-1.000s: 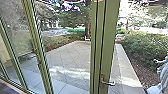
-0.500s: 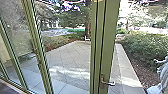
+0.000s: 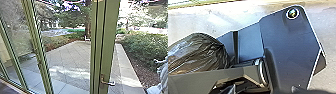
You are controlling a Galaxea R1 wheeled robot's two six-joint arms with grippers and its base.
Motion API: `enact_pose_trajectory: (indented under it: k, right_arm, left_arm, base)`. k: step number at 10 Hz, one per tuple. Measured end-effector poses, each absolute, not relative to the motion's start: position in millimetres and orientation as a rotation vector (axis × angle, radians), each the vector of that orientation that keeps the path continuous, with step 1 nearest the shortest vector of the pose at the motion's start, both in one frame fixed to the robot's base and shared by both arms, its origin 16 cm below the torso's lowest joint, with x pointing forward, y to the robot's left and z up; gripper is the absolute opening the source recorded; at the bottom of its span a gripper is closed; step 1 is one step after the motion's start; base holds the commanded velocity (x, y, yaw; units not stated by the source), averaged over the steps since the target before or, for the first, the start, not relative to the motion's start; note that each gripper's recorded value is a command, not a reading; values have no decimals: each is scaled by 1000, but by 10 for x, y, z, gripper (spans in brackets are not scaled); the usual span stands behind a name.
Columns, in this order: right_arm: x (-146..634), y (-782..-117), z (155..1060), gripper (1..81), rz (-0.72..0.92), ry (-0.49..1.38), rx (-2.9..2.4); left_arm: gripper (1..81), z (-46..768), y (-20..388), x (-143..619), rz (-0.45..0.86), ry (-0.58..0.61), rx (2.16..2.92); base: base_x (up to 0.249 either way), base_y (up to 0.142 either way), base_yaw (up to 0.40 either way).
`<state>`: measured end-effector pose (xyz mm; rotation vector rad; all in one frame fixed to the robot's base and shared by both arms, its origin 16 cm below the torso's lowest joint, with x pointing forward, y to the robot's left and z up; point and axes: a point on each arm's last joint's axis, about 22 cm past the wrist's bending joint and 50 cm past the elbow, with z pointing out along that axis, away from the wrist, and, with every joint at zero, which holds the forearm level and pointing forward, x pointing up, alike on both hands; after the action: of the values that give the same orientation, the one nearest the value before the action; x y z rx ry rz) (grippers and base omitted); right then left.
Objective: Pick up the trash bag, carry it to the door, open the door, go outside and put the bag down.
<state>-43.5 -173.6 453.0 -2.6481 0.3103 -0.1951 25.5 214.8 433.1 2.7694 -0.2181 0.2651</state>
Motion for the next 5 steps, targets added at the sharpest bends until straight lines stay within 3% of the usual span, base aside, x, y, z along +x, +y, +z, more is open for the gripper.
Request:
enact_pose_trajectory:
  k: [5]
  right_arm:
    - [-394,-1788,4989,811,-208,330,-2525]
  left_arm:
    - [10,4380,2078,208,259,-213,2738]
  base:
    - [0,0,0]
